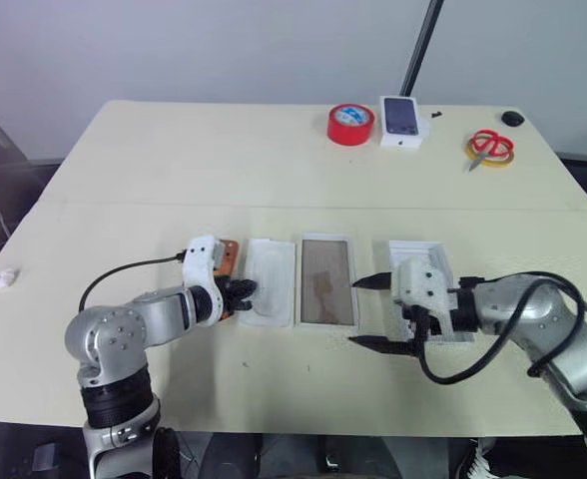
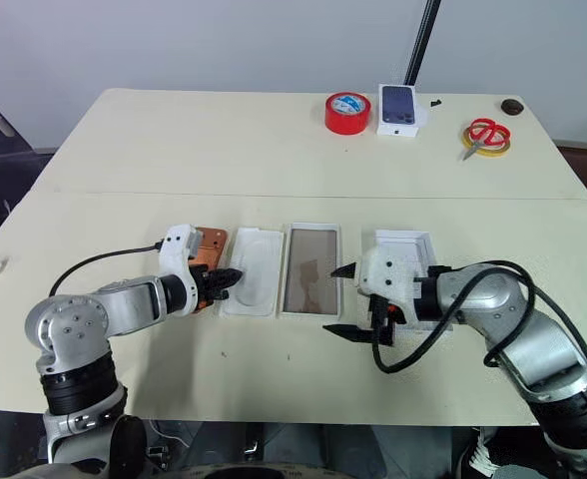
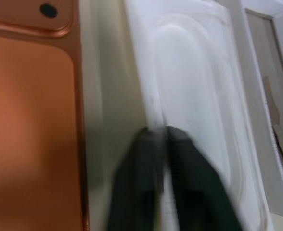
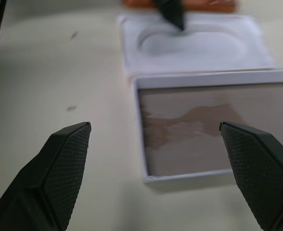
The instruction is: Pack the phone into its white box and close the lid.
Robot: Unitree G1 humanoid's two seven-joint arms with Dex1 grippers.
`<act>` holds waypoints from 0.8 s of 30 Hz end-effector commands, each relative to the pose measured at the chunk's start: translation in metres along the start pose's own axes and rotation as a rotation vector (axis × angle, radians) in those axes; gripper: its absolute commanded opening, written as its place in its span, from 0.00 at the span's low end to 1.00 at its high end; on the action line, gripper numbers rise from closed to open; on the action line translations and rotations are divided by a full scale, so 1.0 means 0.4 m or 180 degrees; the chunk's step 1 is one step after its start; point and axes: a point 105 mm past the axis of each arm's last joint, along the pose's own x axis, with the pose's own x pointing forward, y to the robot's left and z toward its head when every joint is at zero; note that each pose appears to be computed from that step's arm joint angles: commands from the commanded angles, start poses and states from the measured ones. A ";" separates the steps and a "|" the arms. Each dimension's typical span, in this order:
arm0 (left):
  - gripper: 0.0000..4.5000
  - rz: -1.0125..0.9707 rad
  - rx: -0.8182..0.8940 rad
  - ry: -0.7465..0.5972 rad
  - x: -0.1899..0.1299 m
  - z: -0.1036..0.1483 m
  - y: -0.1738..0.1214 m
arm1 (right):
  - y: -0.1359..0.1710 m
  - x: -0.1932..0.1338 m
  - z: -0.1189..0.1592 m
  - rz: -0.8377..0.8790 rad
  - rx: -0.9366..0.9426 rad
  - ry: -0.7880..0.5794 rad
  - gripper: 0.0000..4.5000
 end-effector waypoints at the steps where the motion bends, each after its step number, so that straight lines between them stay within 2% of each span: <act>1: 0.03 -0.0004 -0.0068 -0.0113 -0.008 0.019 0.001 | 0.013 0.029 0.004 0.0092 -0.0205 0.0054 1.00; 2: 0.03 -0.0042 -0.0115 -0.0173 -0.010 0.027 -0.001 | 0.016 0.037 0.000 0.0120 -0.0228 0.0077 1.00; 5: 0.00 -0.0166 -0.0322 -0.0377 -0.020 0.053 -0.004 | 0.010 0.062 -0.009 0.0094 -0.0239 0.0115 0.81; 8: 0.00 -0.0179 -0.0417 -0.0525 -0.033 0.072 0.003 | -0.002 0.091 -0.034 0.0014 -0.0346 0.0266 0.50; 12: 0.00 -0.0152 -0.0468 -0.0643 -0.050 0.089 0.018 | 0.002 0.108 -0.036 0.0054 -0.0390 0.0256 0.03; 19: 0.00 -0.0089 -0.0374 -0.0801 -0.077 0.121 0.027 | 0.019 0.145 0.011 0.0149 -0.0429 0.0021 0.01; 24: 0.00 -0.0071 -0.0276 -0.0790 -0.073 0.121 0.009 | -0.032 0.173 0.030 -0.0163 -0.0305 -0.0016 0.01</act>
